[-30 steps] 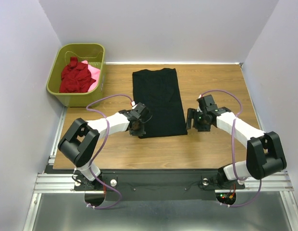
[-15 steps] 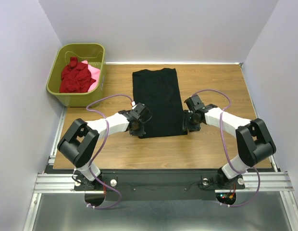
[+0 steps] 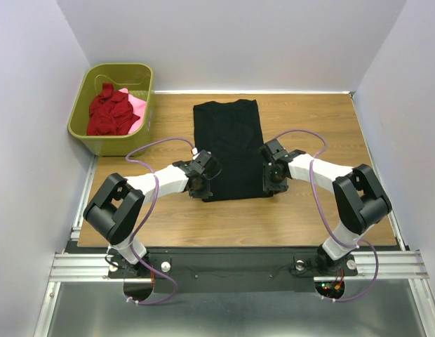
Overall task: Fold and stack the t-shirts
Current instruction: Fold the tshirt
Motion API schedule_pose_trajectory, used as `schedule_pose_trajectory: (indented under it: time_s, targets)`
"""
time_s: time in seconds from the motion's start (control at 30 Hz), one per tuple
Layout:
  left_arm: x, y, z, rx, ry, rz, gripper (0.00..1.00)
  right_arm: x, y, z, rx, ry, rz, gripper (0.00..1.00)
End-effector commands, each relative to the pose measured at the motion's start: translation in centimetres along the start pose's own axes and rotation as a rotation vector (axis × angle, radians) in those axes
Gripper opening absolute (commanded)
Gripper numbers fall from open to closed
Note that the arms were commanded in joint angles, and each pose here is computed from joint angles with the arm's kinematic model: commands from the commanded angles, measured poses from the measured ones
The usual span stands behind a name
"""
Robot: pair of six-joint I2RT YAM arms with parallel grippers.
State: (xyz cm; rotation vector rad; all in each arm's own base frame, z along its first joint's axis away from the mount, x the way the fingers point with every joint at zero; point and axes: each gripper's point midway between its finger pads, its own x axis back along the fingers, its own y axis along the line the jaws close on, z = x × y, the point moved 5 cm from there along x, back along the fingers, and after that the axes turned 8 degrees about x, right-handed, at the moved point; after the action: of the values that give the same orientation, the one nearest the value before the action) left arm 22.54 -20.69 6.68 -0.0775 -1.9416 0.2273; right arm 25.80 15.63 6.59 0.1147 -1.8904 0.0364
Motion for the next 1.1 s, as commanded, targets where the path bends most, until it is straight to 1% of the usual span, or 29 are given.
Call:
schedule_pose_trajectory:
  time_s: [0.0,0.1,0.13,0.2,0.23,0.3,0.37,0.4,0.5,0.6,0.67,0.73,0.77,0.8,0.87,0.9,0.97,1.0,1.03,1.07]
  targets:
    - [-0.7,1.7,2.1,-0.031,0.068,-0.062,0.0,-3.2,0.0,3.8,0.035,0.166,0.055,0.4]
    - [-0.7,1.7,2.0,-0.033,0.067,-0.062,0.0,-3.7,0.2,4.1,0.052,0.189,0.053,0.32]
    - [-0.7,1.8,2.0,-0.036,0.069,-0.064,0.0,-3.8,0.3,4.1,0.057,0.188,0.05,0.24]
    - [-0.7,1.6,2.0,-0.04,0.07,-0.059,0.0,-3.8,0.4,4.1,0.064,0.191,0.042,0.15]
    - [-0.7,1.6,1.8,-0.043,0.069,-0.056,0.0,-3.8,0.4,4.1,0.068,0.188,0.042,0.08]
    - [-0.6,1.5,1.7,-0.044,0.064,-0.054,0.0,-3.5,0.1,3.5,0.079,0.158,0.066,0.01]
    - [-0.2,1.4,1.3,-0.045,0.052,-0.052,0.0,-2.7,-0.1,2.6,0.101,0.122,0.085,0.01]
    - [0.2,1.4,1.1,-0.042,0.042,-0.048,0.0,-2.0,-0.5,1.7,0.109,0.101,0.118,0.01]
    - [1.1,1.2,0.7,-0.04,0.038,-0.024,0.0,0.4,-1.5,0.1,0.113,0.055,0.147,0.01]
    - [2.7,0.8,0.0,-0.042,0.014,0.006,0.0,2.7,-2.1,-0.2,0.139,0.044,0.146,0.01]
    - [3.5,0.9,0.0,-0.043,0.005,0.019,0.0,3.7,-2.4,0.5,0.158,0.074,0.146,0.01]
    - [4.7,1.3,0.9,-0.052,0.019,0.039,0.0,5.1,-2.6,1.8,0.17,0.11,0.119,0.01]
    - [4.9,1.9,1.9,-0.057,0.05,0.034,0.0,5.4,-2.8,2.8,0.169,0.134,0.103,0.01]
    - [5.4,1.6,3.0,-0.069,0.092,0.079,0.0,6.5,-2.7,3.2,0.154,0.112,0.071,0.01]
    - [6.4,1.7,5.1,-0.084,0.136,0.136,0.0,7.6,-2.1,4.7,0.133,0.144,-0.011,0.01]
    - [7.1,1.0,6.7,-0.083,0.184,0.187,0.0,8.7,-2.1,5.8,0.127,0.154,-0.049,0.01]
    - [8.2,1.1,8.5,-0.061,0.206,0.254,0.0,9.6,-2.5,7.0,0.117,0.166,-0.046,0.01]
    - [9.3,0.5,9.6,-0.046,0.225,0.312,0.0,10.5,-2.9,7.8,0.109,0.169,-0.045,0.01]
    - [9.7,0.6,10.2,-0.06,0.233,0.336,0.0,10.6,-2.9,8.3,0.104,0.196,-0.053,0.01]
    - [10.1,0.4,10.9,-0.034,0.251,0.347,0.0,11.6,-2.9,8.6,0.094,0.173,-0.082,0.01]
